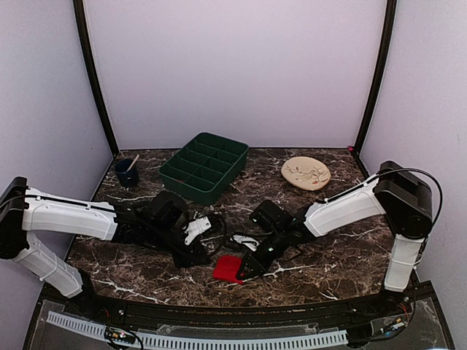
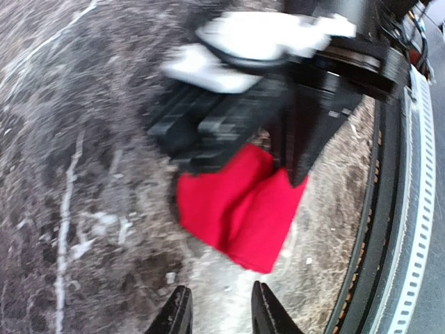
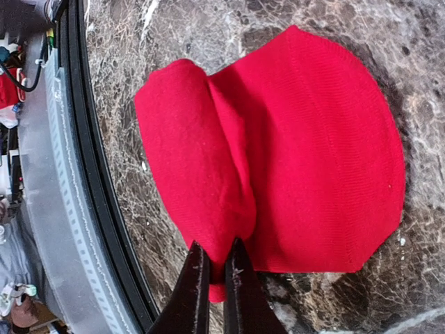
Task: Roll the socks
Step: Roll the sock at the center of the board.
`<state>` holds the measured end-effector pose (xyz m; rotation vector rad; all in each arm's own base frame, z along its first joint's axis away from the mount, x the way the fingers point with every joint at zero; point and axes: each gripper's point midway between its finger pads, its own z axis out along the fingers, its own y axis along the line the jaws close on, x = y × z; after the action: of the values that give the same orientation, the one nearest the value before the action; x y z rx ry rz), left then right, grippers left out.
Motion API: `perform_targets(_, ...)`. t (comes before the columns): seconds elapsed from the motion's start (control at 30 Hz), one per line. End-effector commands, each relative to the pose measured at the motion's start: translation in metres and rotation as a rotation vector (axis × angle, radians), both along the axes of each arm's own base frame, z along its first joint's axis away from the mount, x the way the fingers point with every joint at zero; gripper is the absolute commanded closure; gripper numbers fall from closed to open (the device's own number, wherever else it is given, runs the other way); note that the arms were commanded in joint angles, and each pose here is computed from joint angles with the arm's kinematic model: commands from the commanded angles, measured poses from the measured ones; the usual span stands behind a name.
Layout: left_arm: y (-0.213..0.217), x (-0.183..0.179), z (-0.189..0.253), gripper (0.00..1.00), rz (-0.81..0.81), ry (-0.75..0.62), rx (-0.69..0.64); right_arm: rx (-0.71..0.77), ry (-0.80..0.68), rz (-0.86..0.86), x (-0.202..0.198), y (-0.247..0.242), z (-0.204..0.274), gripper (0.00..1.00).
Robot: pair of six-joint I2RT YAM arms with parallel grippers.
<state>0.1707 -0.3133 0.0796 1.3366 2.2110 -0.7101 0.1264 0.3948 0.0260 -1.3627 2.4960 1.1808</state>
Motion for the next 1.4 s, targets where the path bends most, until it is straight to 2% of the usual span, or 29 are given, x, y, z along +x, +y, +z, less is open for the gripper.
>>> perform_targets(0.0,-0.008,-0.008,0.001,0.69,-0.052,-0.108,0.013,-0.043,0.129,-0.003,-0.010,-0.007,-0.008,1.00)
perform_targets(0.47,-0.029,-0.029,-0.014,0.67,-0.220,-0.170,0.080,-0.016,0.284,-0.002,-0.017,-0.006,-0.005,0.99)
perform_targets(0.67,-0.037,-0.034,-0.016,0.66,-0.270,-0.191,0.090,-0.014,0.299,0.002,-0.017,-0.006,-0.005,0.99)
perform_targets(1.13,-0.041,-0.059,-0.027,0.66,-0.388,-0.140,0.127,-0.013,0.320,0.002,-0.016,-0.007,-0.005,0.99)
perform_targets(1.37,-0.041,-0.055,-0.035,0.66,-0.387,-0.167,0.155,-0.009,0.328,0.006,-0.017,-0.007,-0.004,0.99)
